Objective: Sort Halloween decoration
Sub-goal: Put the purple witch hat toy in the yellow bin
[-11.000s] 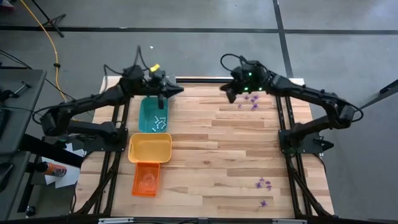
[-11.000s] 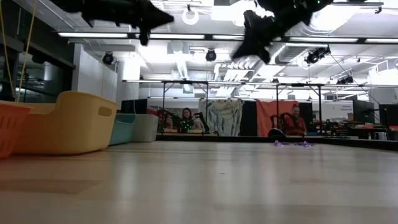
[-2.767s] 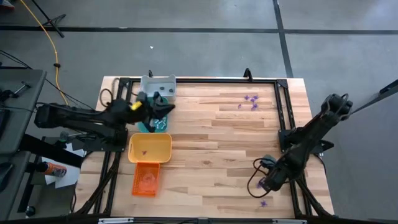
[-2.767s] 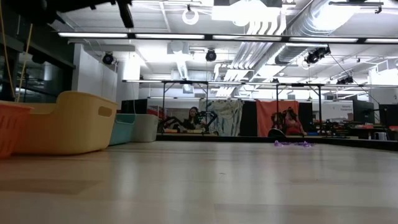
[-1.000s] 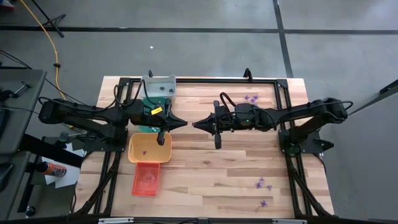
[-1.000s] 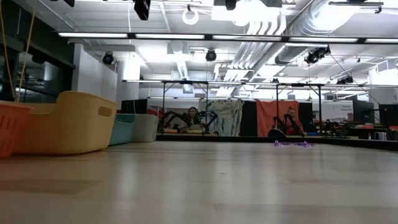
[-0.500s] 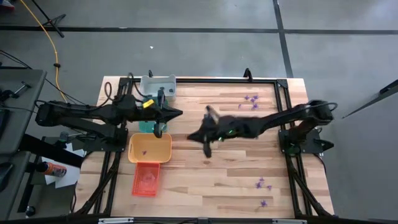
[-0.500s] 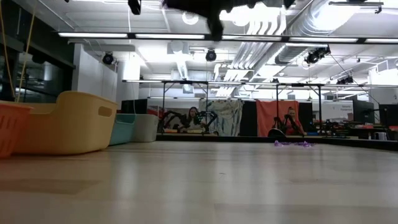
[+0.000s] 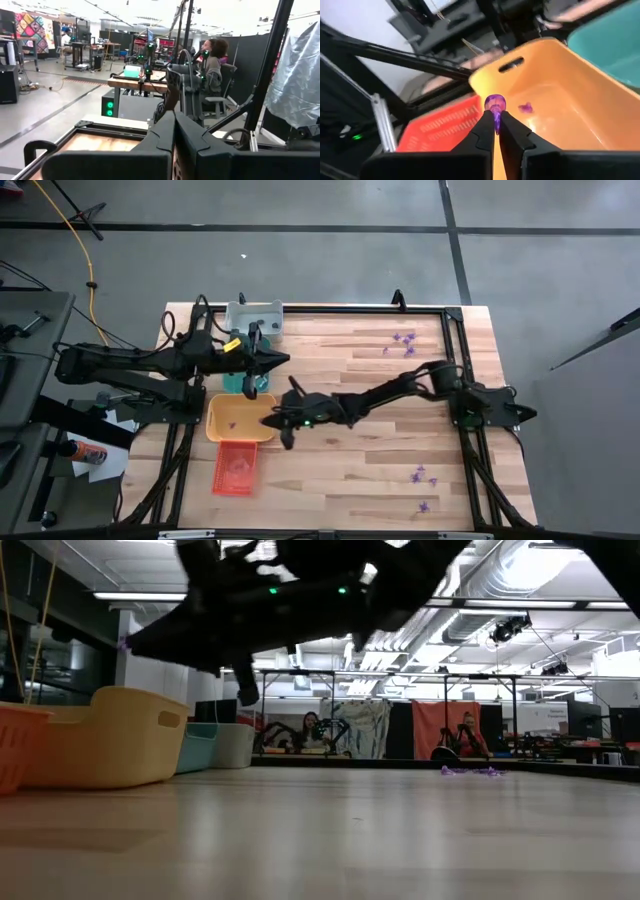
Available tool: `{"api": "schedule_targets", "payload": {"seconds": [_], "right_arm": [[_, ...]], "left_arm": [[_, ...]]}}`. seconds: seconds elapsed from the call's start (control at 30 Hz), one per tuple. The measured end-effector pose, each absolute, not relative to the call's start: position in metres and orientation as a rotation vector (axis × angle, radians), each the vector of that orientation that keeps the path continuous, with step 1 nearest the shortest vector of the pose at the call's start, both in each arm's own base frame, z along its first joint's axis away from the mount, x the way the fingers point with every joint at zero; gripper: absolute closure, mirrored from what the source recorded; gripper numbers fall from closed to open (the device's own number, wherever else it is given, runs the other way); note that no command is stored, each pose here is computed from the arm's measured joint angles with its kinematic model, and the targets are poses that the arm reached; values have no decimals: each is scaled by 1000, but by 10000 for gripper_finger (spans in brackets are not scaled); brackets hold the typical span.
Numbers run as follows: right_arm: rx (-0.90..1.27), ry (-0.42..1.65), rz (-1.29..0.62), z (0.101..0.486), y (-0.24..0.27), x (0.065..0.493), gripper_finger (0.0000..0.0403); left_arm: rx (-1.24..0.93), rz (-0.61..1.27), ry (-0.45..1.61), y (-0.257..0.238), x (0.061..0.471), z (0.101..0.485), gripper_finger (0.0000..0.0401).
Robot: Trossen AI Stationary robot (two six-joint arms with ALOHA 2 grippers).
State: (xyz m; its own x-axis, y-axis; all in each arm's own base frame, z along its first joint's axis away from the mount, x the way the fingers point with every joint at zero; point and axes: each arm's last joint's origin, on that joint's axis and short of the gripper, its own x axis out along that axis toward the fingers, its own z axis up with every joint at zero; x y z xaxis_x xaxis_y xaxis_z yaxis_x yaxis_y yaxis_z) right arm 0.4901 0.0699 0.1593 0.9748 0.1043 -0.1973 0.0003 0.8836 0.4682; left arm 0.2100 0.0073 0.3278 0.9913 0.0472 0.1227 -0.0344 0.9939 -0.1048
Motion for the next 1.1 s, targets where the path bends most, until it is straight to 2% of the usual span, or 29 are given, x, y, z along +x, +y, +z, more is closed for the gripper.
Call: {"api": "schedule_targets", "payload": {"seconds": [0.2, 0.43, 0.53, 0.63, 0.73, 0.83, 1.03, 1.1], "right_arm": [[466, 372, -33, 164, 65, 503, 362], [433, 465, -35, 171, 61, 506, 258], [405, 506, 63, 180, 56, 505, 219], [342, 586, 132, 202, 51, 492, 199], [223, 715, 88, 214, 47, 465, 195], [186, 745, 17, 221, 41, 426, 195], [420, 598, -145, 219, 34, 323, 195], [522, 485, -148, 222, 37, 295, 195]], "left_arm": [[-117, 48, -129, 8, 210, 328, 401], [-122, 74, -129, 8, 210, 328, 401], [-122, 79, -128, 8, 210, 328, 401], [-122, 87, -128, 9, 210, 328, 401], [-122, 98, -126, 9, 210, 327, 401], [-122, 102, -125, 9, 210, 327, 401], [-121, 102, -123, 9, 210, 327, 401], [-121, 102, -123, 9, 210, 327, 401]]}}
